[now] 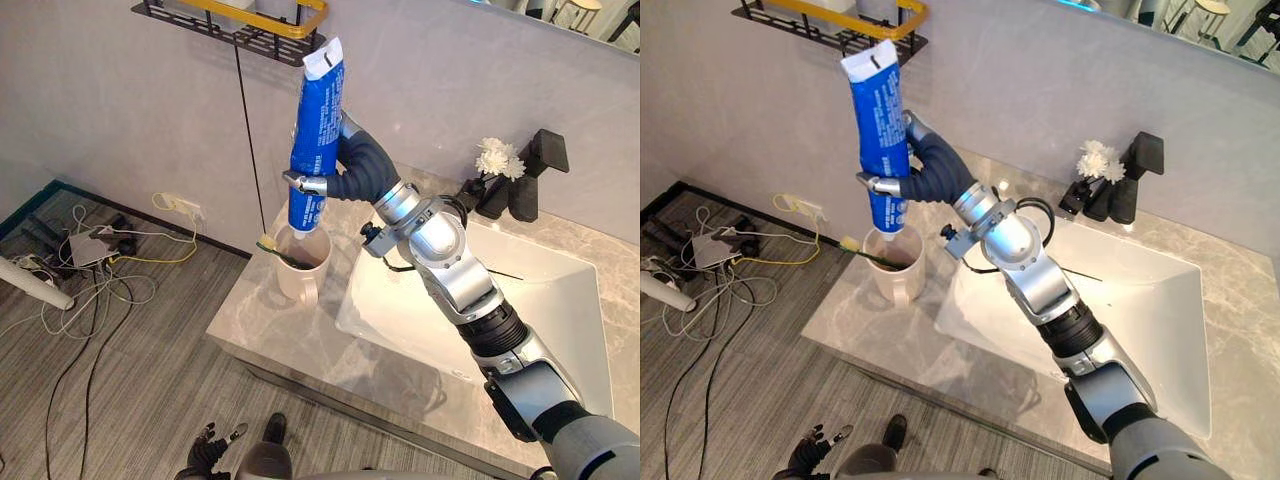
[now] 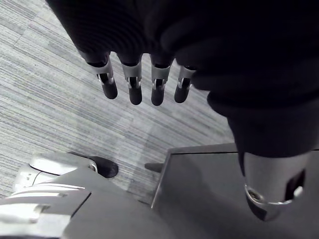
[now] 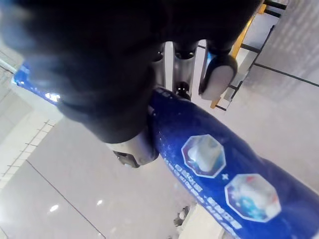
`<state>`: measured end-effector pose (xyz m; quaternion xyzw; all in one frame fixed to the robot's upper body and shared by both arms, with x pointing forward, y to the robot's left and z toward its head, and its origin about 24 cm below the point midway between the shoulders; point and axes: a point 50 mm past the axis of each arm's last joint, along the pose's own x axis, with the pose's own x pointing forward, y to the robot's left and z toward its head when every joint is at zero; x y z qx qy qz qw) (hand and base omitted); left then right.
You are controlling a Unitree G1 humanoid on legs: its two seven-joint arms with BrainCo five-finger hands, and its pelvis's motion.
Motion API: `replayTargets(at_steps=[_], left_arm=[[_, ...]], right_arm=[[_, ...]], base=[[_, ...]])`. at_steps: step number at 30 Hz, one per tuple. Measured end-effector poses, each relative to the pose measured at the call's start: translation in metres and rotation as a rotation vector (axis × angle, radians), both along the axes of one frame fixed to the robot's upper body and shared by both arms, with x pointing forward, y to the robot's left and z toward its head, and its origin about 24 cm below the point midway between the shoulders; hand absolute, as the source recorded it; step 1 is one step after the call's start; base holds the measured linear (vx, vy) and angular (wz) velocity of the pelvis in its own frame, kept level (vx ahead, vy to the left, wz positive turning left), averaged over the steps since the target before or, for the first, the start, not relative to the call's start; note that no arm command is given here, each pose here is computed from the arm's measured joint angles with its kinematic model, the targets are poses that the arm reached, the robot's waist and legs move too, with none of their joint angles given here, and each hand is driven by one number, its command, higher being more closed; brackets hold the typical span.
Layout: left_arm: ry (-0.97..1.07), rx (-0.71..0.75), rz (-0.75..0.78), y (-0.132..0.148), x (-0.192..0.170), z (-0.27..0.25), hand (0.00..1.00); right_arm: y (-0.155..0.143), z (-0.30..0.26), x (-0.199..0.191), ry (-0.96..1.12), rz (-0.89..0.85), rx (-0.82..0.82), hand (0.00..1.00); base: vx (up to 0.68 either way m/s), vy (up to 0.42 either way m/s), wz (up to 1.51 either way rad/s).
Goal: Organize washtable
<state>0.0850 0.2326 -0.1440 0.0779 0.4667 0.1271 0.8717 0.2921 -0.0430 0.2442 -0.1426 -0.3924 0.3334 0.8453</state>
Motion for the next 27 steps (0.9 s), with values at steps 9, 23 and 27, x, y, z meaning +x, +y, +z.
replayTargets(at_steps=[9, 23, 27], left_arm=[[0.001, 0.006, -0.008, 0.0, 0.0, 0.0, 0.0], [0.009, 0.016, -0.006, 0.0, -0.001, -0.001, 0.0], [0.01, 0.016, -0.009, -0.001, -0.001, -0.001, 0.0]], right_arm=[[0.012, -0.01, -0.003, -0.024, -0.003, -0.086, 1.0], [0.017, -0.043, -0.002, 0.067, -0.033, -0.113, 1.0], [0.017, -0.047, -0.002, 0.072, -0.043, -0.123, 1.0]], base=[[0.0, 0.0, 0.0], [0.0, 0.0, 0.0], [0.0, 0.0, 0.0]])
